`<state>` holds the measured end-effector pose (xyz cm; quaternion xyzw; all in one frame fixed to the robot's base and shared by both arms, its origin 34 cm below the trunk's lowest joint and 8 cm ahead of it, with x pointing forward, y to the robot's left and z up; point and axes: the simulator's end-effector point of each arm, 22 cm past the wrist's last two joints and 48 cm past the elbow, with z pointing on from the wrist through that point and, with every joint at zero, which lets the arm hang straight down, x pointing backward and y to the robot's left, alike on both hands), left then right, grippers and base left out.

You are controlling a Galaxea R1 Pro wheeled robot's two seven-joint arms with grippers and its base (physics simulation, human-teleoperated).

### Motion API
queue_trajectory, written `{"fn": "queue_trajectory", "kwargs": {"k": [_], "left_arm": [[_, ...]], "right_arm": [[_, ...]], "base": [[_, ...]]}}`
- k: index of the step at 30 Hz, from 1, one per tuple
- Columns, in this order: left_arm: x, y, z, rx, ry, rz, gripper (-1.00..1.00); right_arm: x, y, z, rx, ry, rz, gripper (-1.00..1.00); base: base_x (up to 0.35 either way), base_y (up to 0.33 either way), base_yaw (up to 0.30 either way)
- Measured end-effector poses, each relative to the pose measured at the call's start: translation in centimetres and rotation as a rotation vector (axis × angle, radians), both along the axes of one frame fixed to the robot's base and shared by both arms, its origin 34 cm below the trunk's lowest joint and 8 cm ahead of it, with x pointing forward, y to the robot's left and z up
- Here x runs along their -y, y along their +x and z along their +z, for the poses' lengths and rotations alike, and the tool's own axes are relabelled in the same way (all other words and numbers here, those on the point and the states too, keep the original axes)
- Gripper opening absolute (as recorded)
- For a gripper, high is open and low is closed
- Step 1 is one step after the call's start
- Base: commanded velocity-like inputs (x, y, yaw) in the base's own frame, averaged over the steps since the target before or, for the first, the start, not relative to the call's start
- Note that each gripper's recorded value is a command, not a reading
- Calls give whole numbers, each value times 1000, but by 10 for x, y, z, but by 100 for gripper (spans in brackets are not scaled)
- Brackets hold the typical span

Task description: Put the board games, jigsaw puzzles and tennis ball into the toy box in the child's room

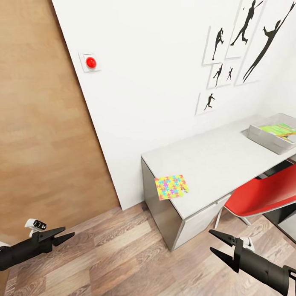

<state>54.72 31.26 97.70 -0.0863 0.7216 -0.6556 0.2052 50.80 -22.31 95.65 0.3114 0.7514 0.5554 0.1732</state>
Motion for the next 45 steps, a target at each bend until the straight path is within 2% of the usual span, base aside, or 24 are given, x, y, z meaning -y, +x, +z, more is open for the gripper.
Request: {"fn": "queue_trajectory", "kwargs": {"k": [13,26,45], "left_arm": [[1,1,6,15,11,1,100],[14,4,2,16,28,10,100],[13,5,16,51,29,15,100]], "right_arm": [[0,0,7,19,-8,2,100],[4,1,11,37,-32,1,100],[7,1,19,61,-55,2,100]], "base": [[0,0,95],[0,0,49],[0,0,2]]}}
